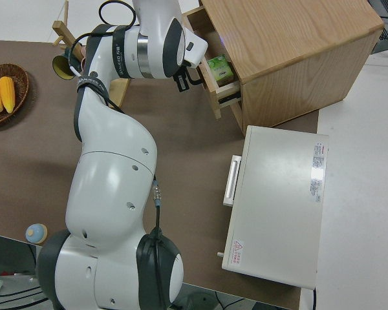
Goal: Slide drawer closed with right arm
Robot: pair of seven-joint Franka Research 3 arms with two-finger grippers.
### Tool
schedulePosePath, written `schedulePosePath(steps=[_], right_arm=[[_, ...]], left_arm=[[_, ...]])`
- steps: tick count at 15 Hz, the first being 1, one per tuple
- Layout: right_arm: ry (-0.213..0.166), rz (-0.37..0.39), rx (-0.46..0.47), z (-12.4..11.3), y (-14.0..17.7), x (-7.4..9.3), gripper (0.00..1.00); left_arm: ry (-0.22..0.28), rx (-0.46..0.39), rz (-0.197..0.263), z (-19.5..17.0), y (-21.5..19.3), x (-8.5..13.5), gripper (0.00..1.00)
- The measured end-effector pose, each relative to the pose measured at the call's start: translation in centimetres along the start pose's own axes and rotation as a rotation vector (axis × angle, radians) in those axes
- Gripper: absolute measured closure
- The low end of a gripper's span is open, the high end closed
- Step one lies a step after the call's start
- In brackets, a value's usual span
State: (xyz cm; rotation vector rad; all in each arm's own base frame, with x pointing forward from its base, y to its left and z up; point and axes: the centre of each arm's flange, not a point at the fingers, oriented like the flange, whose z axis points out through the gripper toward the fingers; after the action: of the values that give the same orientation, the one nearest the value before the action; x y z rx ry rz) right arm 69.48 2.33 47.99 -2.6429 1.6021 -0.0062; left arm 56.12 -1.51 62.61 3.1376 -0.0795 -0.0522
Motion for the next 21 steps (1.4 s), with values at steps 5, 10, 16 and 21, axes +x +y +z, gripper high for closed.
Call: schedulePosePath(steps=[5, 10, 16, 21], right_arm=[[0.001, -0.003, 0.008, 0.3, 0.9, 3.4, 0.99], [0.006, -0.018, 0.018, 0.0, 1.5, 5.3, 0.99], [0.023, -0.029, 0.037, -0.6, 1.7, 6.2, 0.99], [0.021, -0.061, 0.041, -0.6, 1.9, 6.5, 0.99]], left_arm=[[0.000, 0.000, 0.000, 0.0, 0.0, 0.0, 0.00], [0.000, 0.000, 0.000, 0.0, 0.0, 0.0, 0.00], [0.000, 0.000, 0.000, 0.0, 0.0, 0.0, 0.00], [0.000, 0.000, 0.000, 0.0, 0.0, 0.0, 0.00]])
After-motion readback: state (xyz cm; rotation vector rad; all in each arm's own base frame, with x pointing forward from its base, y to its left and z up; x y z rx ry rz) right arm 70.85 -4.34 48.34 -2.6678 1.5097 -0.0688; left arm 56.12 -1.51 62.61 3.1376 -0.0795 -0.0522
